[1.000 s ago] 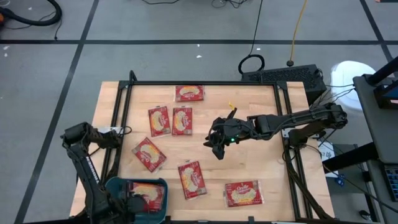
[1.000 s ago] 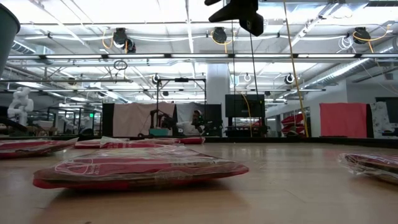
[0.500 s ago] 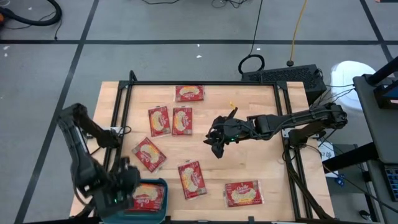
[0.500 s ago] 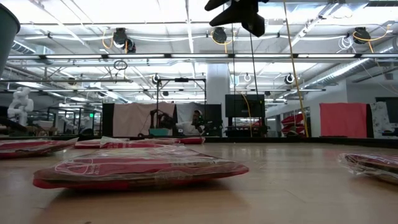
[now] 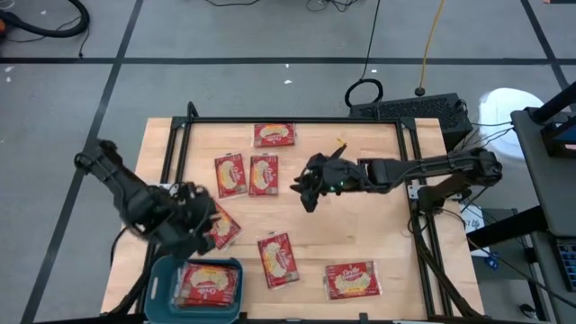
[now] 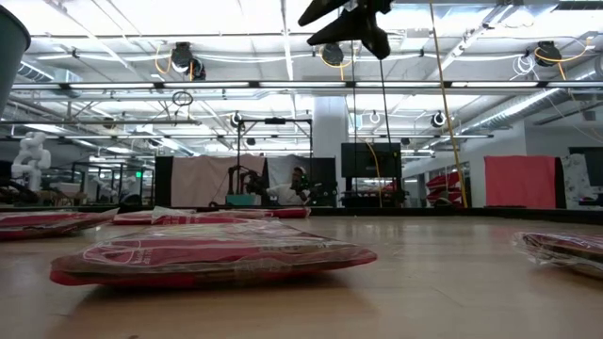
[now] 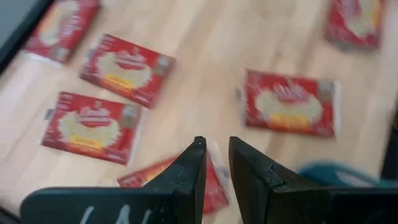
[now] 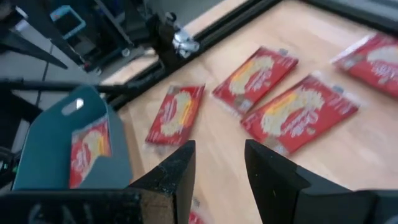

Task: Sort popcorn bags into baskets
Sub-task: Put the popcorn sachet into the bin

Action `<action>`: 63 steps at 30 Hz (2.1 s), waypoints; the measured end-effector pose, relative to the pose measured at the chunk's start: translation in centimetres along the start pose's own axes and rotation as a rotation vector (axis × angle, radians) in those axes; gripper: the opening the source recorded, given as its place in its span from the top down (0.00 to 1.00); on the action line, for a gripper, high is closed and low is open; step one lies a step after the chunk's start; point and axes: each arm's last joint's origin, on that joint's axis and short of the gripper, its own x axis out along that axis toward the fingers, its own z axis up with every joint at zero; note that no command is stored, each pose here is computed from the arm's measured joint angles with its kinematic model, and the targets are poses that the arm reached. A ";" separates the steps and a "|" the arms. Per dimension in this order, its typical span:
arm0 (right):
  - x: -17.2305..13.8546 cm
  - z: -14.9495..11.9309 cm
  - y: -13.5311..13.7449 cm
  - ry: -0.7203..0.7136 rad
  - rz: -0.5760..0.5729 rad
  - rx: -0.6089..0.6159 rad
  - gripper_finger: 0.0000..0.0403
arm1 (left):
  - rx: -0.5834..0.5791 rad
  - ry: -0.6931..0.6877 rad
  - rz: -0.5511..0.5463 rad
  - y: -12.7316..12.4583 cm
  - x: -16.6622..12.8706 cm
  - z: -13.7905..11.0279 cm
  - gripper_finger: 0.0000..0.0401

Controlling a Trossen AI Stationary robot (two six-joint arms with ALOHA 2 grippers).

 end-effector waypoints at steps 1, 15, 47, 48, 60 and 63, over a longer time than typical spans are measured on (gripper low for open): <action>0.1 0.3 -0.3 -0.004 0.005 -0.011 0.68 | -0.031 -0.012 0.017 0.3 0.2 0.4 0.82; 0.8 4.5 -7.8 0.044 0.060 -0.277 0.68 | -0.296 -0.098 0.141 3.9 3.1 5.3 0.82; 16.3 -3.5 -12.8 0.184 0.327 -0.727 0.68 | -0.636 -0.181 0.014 3.0 10.5 4.4 0.82; 16.5 -3.7 -13.0 0.189 0.322 -0.736 0.68 | -0.627 -0.180 0.015 3.1 10.5 4.4 0.82; 18.6 -7.2 -10.5 0.187 0.328 -0.867 0.50 | -0.556 -0.156 0.006 3.0 10.5 4.3 0.82; 18.9 -7.7 -10.6 0.196 0.234 -0.906 0.49 | -0.548 -0.136 -0.011 2.9 10.5 4.2 0.82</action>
